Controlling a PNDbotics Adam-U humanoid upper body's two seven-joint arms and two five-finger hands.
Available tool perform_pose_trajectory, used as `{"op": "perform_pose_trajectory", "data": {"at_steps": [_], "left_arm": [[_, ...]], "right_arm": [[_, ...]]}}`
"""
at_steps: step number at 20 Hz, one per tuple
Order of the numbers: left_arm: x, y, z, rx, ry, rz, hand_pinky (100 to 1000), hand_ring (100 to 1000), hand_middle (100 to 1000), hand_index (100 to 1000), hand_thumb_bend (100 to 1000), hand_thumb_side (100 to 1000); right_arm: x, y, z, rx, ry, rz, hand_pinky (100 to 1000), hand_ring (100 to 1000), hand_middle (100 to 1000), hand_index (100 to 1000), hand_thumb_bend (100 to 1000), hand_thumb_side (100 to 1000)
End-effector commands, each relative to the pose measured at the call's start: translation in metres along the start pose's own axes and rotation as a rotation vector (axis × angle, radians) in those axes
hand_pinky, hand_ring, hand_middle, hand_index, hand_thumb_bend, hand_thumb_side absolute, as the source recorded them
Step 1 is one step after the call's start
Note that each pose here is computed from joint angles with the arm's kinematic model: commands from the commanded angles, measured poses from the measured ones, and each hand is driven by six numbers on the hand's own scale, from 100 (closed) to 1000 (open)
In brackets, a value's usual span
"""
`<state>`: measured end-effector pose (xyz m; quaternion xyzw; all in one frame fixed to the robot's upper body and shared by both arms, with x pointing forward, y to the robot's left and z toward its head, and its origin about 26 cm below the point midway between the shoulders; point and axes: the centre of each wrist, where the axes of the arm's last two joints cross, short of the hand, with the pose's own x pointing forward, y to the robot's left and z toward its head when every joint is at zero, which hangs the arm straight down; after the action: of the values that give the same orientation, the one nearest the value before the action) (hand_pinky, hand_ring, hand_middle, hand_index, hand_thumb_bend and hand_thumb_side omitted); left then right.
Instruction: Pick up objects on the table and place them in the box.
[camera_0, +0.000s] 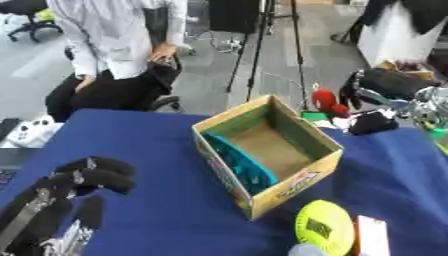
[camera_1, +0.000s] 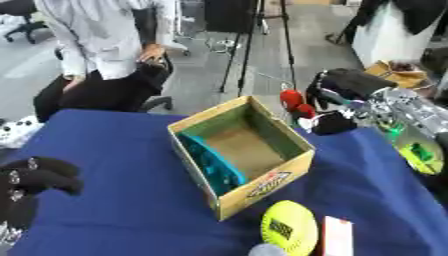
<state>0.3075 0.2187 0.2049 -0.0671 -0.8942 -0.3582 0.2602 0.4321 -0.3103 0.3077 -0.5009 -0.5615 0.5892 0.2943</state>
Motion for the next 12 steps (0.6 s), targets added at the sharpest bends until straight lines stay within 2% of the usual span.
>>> {"op": "perform_pose_trajectory", "data": {"at_steps": [1,12], "left_arm": [[0.006,0.006,-0.005,-0.014,-0.035,-0.026,675,715,747,761,100,542],[0.010,0.011,-0.015,-0.017,-0.085,-0.049,675,716,747,761,100,530]], "right_arm": [[-0.009,-0.013,0.000,-0.046,0.032,0.015,875,765,370,524,278,603],[-0.023,0.001,-0.004,-0.062,0.100,0.023,874,767,367,522,288,597]]}}
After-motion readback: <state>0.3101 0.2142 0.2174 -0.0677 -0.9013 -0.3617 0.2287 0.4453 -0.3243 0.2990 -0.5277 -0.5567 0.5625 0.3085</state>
